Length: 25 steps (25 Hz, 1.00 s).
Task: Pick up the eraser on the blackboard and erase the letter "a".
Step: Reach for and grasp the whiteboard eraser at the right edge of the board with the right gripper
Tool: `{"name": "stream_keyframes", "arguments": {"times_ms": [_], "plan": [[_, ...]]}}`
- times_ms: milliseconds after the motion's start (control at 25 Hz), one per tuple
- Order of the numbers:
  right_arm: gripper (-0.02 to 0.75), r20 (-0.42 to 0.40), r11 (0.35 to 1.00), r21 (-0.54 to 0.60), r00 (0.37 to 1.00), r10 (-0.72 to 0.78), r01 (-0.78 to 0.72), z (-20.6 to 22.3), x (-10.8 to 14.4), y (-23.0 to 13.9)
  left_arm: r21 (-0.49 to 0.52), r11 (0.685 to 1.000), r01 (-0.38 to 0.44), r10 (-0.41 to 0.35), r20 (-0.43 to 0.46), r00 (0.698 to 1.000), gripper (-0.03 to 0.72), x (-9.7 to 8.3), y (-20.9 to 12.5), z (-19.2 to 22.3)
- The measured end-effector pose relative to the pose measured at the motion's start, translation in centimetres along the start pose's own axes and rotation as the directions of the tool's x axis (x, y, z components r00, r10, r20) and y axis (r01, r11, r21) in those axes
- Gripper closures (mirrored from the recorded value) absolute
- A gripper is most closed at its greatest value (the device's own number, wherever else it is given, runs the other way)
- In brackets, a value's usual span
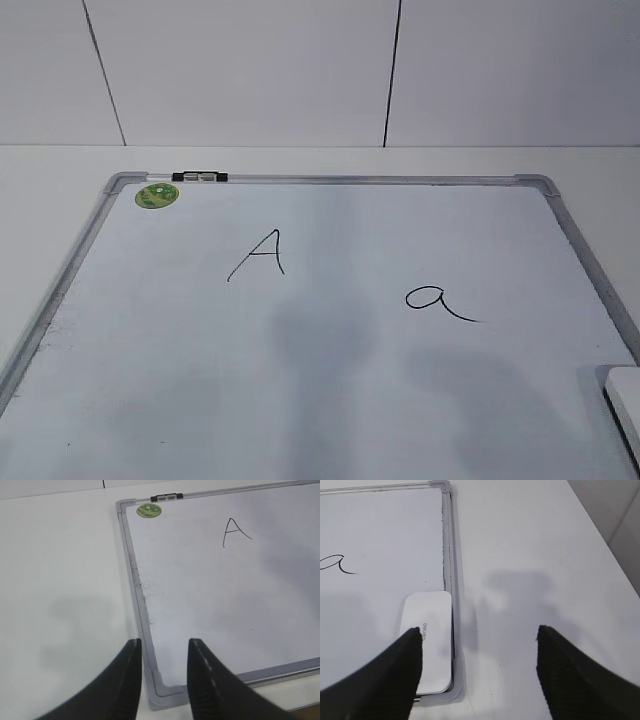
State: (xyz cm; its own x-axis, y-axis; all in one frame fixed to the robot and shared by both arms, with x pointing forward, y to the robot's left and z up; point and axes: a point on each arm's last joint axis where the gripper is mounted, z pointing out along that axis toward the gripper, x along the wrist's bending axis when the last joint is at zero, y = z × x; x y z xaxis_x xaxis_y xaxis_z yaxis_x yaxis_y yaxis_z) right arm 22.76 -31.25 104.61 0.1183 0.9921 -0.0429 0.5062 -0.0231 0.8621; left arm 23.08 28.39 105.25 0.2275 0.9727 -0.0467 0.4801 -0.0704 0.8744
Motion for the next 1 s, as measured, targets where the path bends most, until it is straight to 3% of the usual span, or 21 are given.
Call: {"name": "stream_keyframes", "arguments": {"times_ms": [1000], "plan": [[0.167,0.011,1.0,-0.001,1.0,-0.005,0.005,0.0,-0.1,0.01,0.0,1.0,0.0,0.0,0.0,1.0,0.454,0.0,0.0,0.0]]}}
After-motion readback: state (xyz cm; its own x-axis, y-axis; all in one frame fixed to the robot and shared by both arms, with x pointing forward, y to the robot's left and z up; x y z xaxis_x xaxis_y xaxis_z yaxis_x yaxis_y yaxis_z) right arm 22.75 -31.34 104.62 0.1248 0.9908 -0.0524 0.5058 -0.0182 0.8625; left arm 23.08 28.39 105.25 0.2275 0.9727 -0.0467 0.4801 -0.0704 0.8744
